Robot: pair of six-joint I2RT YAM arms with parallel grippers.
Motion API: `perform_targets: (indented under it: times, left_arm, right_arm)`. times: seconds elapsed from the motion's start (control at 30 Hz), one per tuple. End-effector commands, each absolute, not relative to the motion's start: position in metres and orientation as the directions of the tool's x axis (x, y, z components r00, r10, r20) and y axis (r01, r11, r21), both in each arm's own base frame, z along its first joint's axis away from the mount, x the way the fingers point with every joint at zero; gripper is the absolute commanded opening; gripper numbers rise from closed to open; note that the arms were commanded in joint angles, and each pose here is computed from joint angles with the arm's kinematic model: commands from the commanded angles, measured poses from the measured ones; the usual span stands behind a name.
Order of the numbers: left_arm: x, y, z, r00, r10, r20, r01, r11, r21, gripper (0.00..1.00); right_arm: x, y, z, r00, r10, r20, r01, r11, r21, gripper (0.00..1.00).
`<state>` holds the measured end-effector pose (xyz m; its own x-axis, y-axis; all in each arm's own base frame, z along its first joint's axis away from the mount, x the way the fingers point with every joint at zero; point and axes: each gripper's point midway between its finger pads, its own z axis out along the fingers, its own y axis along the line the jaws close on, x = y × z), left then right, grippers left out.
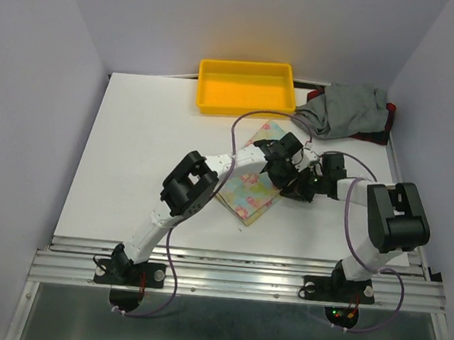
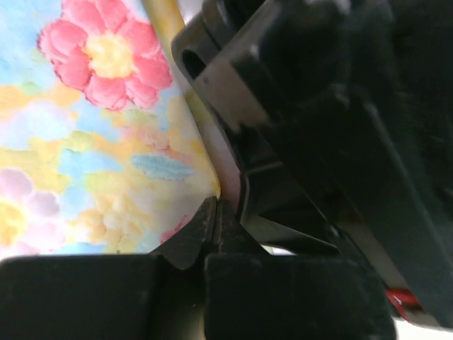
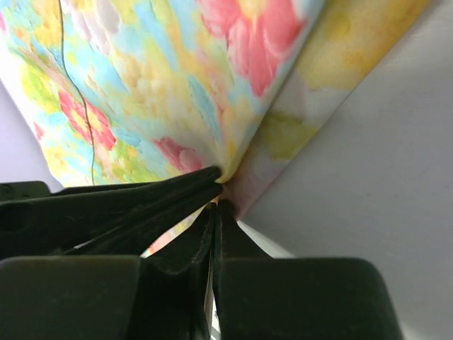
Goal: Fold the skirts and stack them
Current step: Fold the skirt
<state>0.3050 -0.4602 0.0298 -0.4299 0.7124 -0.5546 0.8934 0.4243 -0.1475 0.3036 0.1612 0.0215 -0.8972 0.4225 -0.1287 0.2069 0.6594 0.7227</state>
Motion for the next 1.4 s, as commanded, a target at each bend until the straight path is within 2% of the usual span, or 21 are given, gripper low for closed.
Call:
perform_targets:
  times: [0.0, 0.1, 0.33, 0.5, 1.0, 1.13, 1.23, 1.27, 1.37]
  left_arm:
    - [0.295, -0.463, 0.026, -0.445, 0.711, -0.544, 0.892, 0.403, -0.203, 0.0]
    - [0.291, -0.461, 0.023, -0.45, 0.71, -0.542, 0.891, 0.395, -0.223, 0.0]
    - [0.284, -0.455, 0.02, -0.454, 0.709, -0.54, 0.89, 0.388, -0.238, 0.01]
    - [0.281, -0.453, 0.022, -0.45, 0.705, -0.548, 0.892, 0.382, -0.242, 0.08]
    - [0.27, -0.439, 0.017, -0.431, 0.731, -0.53, 0.902, 0.36, -0.237, 0.08]
    - [0.271, -0.432, 0.017, -0.402, 0.749, -0.527, 0.915, 0.348, -0.203, 0.09]
    - [0.274, -0.434, 0.036, -0.365, 0.743, -0.561, 0.93, 0.322, -0.178, 0.15]
    - [0.276, -0.436, 0.056, -0.347, 0.722, -0.599, 0.935, 0.314, -0.162, 0.24]
    - [0.277, -0.434, 0.093, -0.321, 0.677, -0.663, 0.943, 0.292, -0.158, 0.35]
  right_arm:
    - [0.297, 0.149, 0.026, -0.918, 0.361, -0.164, 0.171, 0.734, 0.657, 0.01]
    - [0.296, 0.142, 0.041, -0.926, 0.332, -0.183, 0.147, 0.76, 0.633, 0.01]
    - [0.329, 0.104, 0.09, -0.835, 0.433, -0.339, 0.143, 0.765, 0.628, 0.01]
    - [0.356, 0.096, 0.1, -0.795, 0.462, -0.393, 0.127, 0.76, 0.637, 0.01]
    - [0.405, 0.097, 0.072, -0.767, 0.472, -0.435, 0.094, 0.753, 0.651, 0.03]
    - [0.398, 0.096, 0.051, -0.791, 0.457, -0.405, 0.115, 0.763, 0.636, 0.01]
    - [0.381, 0.089, 0.03, -0.817, 0.438, -0.375, 0.154, 0.792, 0.59, 0.01]
    - [0.372, 0.088, 0.02, -0.831, 0.424, -0.361, 0.16, 0.803, 0.574, 0.01]
    - [0.356, 0.083, 0.001, -0.856, 0.412, -0.313, 0.202, 0.823, 0.532, 0.01]
